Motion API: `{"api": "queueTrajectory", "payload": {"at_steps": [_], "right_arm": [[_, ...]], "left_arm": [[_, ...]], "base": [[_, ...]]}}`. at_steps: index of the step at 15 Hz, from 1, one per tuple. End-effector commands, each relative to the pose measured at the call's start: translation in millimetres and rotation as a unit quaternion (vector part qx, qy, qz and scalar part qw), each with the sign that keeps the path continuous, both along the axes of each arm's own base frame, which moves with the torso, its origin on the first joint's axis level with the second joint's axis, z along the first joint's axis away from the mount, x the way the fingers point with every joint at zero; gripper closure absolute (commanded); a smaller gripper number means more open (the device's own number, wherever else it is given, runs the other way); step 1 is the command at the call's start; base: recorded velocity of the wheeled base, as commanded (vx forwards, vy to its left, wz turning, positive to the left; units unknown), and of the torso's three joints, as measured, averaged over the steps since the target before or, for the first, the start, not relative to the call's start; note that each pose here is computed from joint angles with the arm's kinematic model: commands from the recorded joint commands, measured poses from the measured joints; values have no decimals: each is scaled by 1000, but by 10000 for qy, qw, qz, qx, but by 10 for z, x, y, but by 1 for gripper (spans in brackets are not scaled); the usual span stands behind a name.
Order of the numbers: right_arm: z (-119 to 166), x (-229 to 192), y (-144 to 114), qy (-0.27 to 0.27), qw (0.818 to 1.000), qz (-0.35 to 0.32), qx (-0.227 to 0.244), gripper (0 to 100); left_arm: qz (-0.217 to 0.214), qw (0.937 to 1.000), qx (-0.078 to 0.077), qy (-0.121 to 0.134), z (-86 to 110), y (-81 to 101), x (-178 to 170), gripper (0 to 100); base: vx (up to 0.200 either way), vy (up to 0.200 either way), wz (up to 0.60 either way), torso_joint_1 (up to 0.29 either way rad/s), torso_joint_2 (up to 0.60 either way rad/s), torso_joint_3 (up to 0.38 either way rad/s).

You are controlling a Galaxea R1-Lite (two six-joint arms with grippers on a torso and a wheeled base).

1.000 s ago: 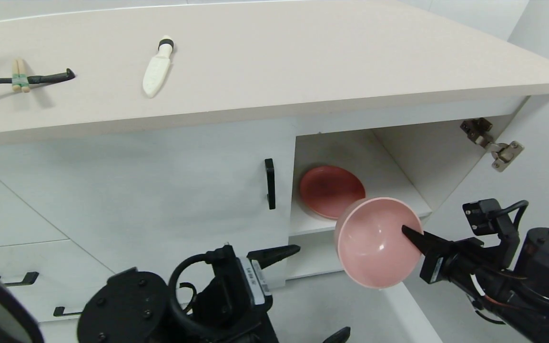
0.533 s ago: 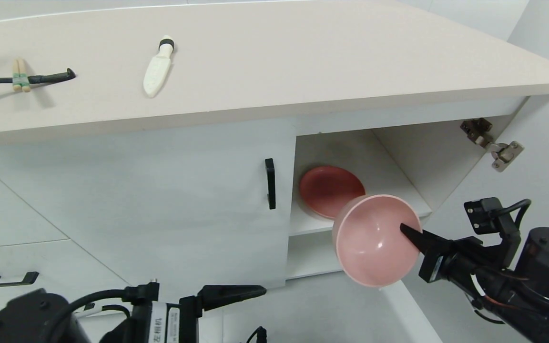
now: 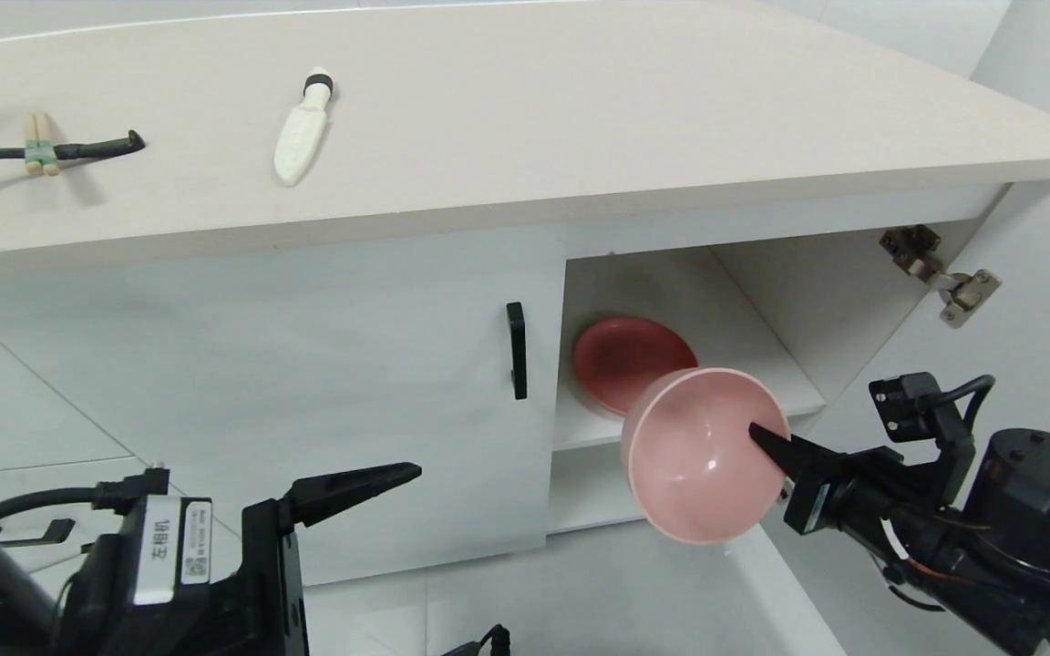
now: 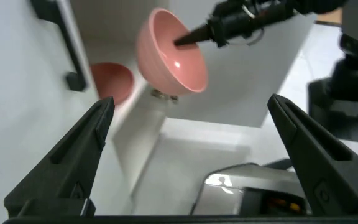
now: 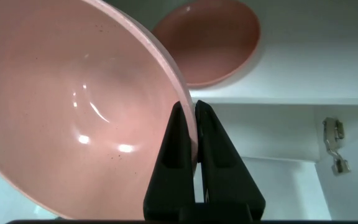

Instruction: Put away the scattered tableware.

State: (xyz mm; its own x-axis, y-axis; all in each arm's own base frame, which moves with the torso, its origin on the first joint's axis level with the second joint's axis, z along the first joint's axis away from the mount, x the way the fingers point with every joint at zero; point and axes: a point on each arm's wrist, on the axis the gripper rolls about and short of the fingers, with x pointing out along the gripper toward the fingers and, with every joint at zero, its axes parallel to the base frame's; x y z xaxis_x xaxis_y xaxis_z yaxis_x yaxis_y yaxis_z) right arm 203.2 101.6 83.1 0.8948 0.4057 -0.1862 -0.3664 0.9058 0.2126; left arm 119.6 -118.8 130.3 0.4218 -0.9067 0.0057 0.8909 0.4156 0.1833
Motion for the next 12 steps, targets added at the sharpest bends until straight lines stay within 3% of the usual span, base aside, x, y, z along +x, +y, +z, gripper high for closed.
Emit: {"api": "queueTrajectory", "payload": {"at_steps": [1, 3, 6, 9, 10, 12], "right_arm": [[22, 80, 24, -43, 9998, -57, 188, 100], [77, 143, 18, -104, 9987, -160, 470, 100], [50, 190, 41, -77, 9987, -163, 474, 100], [-111, 250, 79, 191, 9992, -157, 322, 100], [-136, 299, 98, 198, 9992, -165, 319, 100], [-158, 405, 139, 142, 9991, -185, 346, 100]], "left_arm": [[139, 9998, 82, 90, 57, 155, -110, 0], [146, 9997, 130, 136, 122, 392, -383, 0], [430, 9990, -52, 86, 112, 757, -761, 0], [556, 9981, -235, -80, 223, 794, -786, 0], [554, 9981, -253, 57, 228, 778, -763, 0], [560, 9980, -271, 91, 238, 773, -755, 0]], "base": [[0, 0, 0, 0, 0, 0], [0, 0, 0, 0, 0, 0], [0, 0, 0, 0, 0, 0], [0, 0, 0, 0, 0, 0], [0, 0, 0, 0, 0, 0], [0, 0, 0, 0, 0, 0]]}}
